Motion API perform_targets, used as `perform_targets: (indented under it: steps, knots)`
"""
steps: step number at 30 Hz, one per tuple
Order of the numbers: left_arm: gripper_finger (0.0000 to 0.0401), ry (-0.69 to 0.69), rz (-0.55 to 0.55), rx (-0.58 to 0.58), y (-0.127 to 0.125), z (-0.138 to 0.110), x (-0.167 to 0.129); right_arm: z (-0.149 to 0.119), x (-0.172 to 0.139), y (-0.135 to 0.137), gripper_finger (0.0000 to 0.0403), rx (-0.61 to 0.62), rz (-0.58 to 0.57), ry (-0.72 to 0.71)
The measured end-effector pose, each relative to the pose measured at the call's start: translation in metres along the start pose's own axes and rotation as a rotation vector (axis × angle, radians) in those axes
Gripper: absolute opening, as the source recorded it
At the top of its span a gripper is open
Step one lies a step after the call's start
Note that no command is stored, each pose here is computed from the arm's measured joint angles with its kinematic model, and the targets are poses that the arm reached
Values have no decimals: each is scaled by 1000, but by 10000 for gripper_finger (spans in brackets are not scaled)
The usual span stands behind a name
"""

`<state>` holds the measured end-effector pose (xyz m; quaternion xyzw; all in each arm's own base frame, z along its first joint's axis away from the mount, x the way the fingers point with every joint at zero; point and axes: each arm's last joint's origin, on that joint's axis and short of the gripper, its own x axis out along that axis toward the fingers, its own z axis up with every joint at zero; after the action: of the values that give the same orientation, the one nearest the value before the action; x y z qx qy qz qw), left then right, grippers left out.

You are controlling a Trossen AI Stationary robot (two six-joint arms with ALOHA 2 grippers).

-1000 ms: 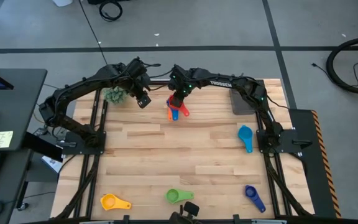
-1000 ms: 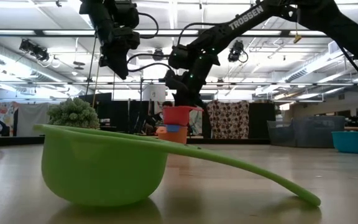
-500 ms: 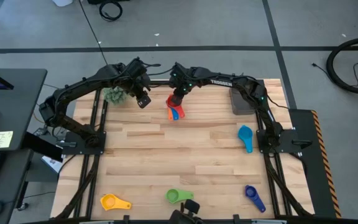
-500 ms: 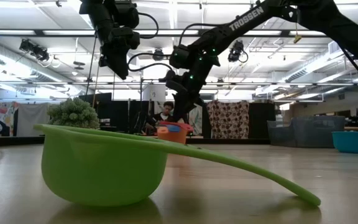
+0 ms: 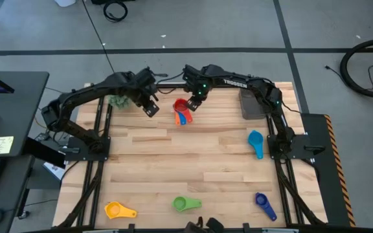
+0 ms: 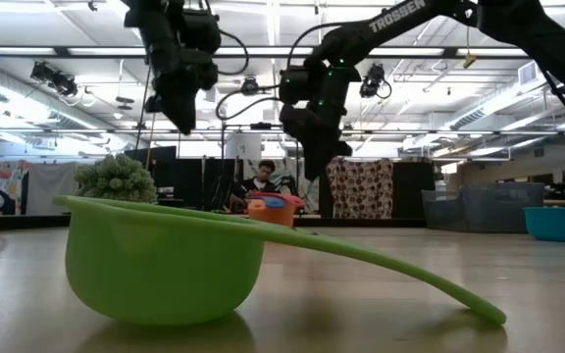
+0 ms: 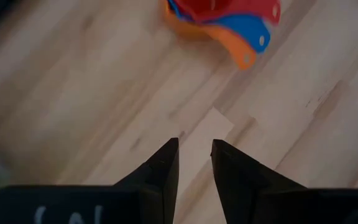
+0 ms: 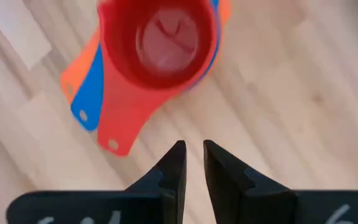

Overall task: Nest measuring cups in basket
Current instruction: Stack the red measuring cup on top of the blue measuring cup

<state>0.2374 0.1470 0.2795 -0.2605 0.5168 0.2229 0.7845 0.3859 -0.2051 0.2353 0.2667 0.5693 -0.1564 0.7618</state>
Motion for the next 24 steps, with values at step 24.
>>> perform_targets:
  steps: [24]
  knots:
    - [101, -160, -130, 46, -14, -21, 131, -19, 48, 10, 61, 40, 29, 45]
